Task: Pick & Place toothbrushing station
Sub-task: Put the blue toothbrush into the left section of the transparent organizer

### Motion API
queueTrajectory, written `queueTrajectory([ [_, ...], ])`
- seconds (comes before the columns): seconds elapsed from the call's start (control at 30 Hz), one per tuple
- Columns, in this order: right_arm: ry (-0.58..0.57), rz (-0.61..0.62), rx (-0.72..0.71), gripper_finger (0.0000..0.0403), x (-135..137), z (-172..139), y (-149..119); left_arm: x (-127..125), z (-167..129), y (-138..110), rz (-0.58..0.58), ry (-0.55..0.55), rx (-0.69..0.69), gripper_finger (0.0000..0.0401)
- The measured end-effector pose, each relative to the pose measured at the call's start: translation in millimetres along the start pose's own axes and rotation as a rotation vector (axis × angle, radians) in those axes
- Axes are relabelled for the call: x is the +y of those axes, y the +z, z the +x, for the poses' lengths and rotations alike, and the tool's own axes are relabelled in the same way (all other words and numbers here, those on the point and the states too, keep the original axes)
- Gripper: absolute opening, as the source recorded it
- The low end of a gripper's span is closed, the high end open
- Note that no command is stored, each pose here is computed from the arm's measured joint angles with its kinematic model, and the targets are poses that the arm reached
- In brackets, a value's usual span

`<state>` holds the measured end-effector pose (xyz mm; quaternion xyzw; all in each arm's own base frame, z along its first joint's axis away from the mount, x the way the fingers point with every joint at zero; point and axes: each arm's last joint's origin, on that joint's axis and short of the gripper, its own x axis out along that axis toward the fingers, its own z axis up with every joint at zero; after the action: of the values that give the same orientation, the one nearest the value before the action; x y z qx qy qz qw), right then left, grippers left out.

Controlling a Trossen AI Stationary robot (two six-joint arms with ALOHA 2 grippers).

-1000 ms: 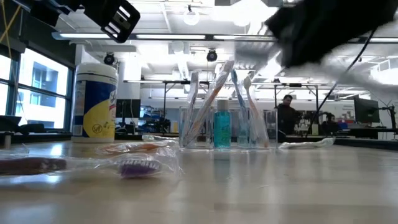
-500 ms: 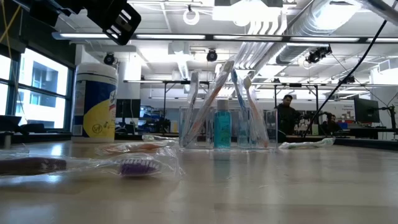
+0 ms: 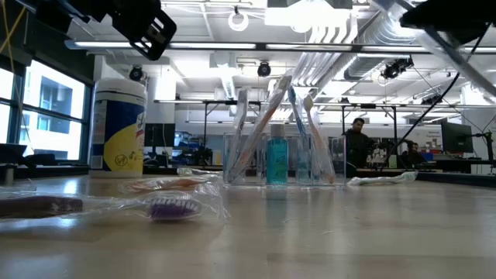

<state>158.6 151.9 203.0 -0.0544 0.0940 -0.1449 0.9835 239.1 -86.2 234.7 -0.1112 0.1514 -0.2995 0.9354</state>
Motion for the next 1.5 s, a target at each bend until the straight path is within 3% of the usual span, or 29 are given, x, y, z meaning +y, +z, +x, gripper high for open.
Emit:
queueTrajectory([
  [0.13, 0.220, 0.036, -0.198, 0.0017, -14, 8, 0, 0, 0, 0, 0.003, 0.012, -0.003, 0.0207],
  [0.23, 0.288, 0.053, -0.375, 0.0017, -31, 10, 0, 1, 0, 0, 0.003, 0.015, -0.004, 0.0207],
  [0.47, 0.291, 0.068, -0.438, 0.0017, -51, 20, -9, 1, 0, -3, -0.019, 0.023, 0.027, 0.0207],
  [0.67, 0.247, 0.041, -0.565, 0.0017, -65, 31, 0, 2, 0, -3, -0.022, 0.041, 0.020, 0.0207],
  [0.77, 0.210, 0.017, -0.577, 0.0017, -76, 42, 0, 3, 0, -2, -0.043, 0.070, 0.009, 0.0207],
  [1.0, 0.232, 0.091, -0.544, 0.0017, -105, 72, -10, 4, 0, -2, -0.069, 0.121, -0.005, 0.0207],
  [1.3, 0.313, 0.038, -0.555, 0.0017, -113, 93, -6, 4, 0, -2, -0.080, 0.123, -0.006, 0.0207],
  [1.5, 0.274, 0.040, -0.585, 0.0017, -122, 102, 3, 4, 0, -2, -0.098, 0.123, -0.006, 0.0207],
])
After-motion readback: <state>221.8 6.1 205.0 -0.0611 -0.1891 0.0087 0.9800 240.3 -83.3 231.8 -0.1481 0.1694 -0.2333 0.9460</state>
